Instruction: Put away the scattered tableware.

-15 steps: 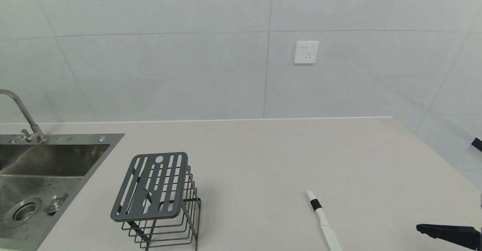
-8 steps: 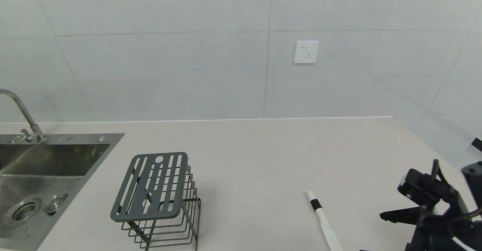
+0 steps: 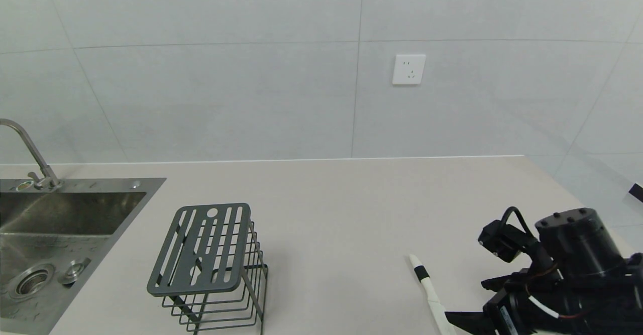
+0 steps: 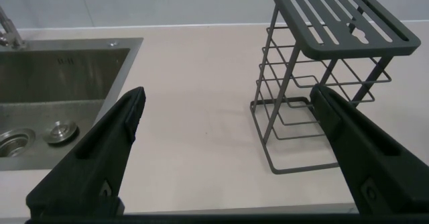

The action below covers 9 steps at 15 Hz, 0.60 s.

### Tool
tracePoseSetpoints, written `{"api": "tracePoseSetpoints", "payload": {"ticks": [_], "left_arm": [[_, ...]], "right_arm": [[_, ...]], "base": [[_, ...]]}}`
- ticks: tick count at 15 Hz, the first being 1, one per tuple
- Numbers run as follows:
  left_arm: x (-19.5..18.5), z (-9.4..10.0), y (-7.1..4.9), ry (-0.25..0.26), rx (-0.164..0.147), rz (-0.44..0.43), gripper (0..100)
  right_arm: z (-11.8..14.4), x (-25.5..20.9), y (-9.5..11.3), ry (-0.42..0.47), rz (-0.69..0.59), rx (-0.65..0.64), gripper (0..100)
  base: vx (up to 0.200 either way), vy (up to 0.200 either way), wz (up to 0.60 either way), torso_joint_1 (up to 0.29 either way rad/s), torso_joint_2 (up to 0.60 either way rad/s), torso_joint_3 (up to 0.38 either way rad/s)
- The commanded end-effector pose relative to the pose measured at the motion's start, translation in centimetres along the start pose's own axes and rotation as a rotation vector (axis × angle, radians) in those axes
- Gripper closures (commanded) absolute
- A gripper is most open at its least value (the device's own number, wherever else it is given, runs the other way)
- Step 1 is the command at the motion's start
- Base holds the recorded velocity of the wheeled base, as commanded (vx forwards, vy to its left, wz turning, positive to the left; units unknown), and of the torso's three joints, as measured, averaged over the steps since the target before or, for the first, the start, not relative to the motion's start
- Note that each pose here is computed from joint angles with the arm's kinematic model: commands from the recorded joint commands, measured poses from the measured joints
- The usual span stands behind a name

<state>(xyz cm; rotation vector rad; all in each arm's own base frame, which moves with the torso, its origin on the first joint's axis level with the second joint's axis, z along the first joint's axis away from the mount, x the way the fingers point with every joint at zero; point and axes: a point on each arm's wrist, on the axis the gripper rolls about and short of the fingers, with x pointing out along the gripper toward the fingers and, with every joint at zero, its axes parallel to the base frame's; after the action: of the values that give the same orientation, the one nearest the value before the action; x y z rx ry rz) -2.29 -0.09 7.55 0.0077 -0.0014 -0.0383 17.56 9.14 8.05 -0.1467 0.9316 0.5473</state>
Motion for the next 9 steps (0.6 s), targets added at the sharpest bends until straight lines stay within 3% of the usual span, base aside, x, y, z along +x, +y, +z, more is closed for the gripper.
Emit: {"api": "tracePoseSetpoints", "payload": {"ticks": [1, 4, 5, 9], "left_arm": [[0.0, 0.0, 0.0, 0.001, 0.000, 0.000, 0], [0.0, 0.0, 0.0, 0.001, 0.000, 0.000, 0], [0.0, 0.0, 0.0, 0.001, 0.001, 0.000, 0], [0.0, 0.0, 0.0, 0.001, 0.001, 0.000, 0]], "right_arm": [[-0.3, 2.9, 0.1, 0.062, -0.031, -0.008, 0], [-0.3, 4.5, 1.3, 0.072, -0.055, -0.014, 0], [-0.4, 5.4, 1.5, 0.084, -0.117, 0.004, 0], [-0.4, 7.1, 0.8, 0.065, -0.211, 0.021, 0]], "base": [[0.000, 0.000, 0.00, 0.000, 0.00, 0.000], [0.000, 0.000, 0.00, 0.000, 0.00, 0.000], [0.000, 0.000, 0.00, 0.000, 0.00, 0.000], [0.000, 0.000, 0.00, 0.000, 0.00, 0.000]]}}
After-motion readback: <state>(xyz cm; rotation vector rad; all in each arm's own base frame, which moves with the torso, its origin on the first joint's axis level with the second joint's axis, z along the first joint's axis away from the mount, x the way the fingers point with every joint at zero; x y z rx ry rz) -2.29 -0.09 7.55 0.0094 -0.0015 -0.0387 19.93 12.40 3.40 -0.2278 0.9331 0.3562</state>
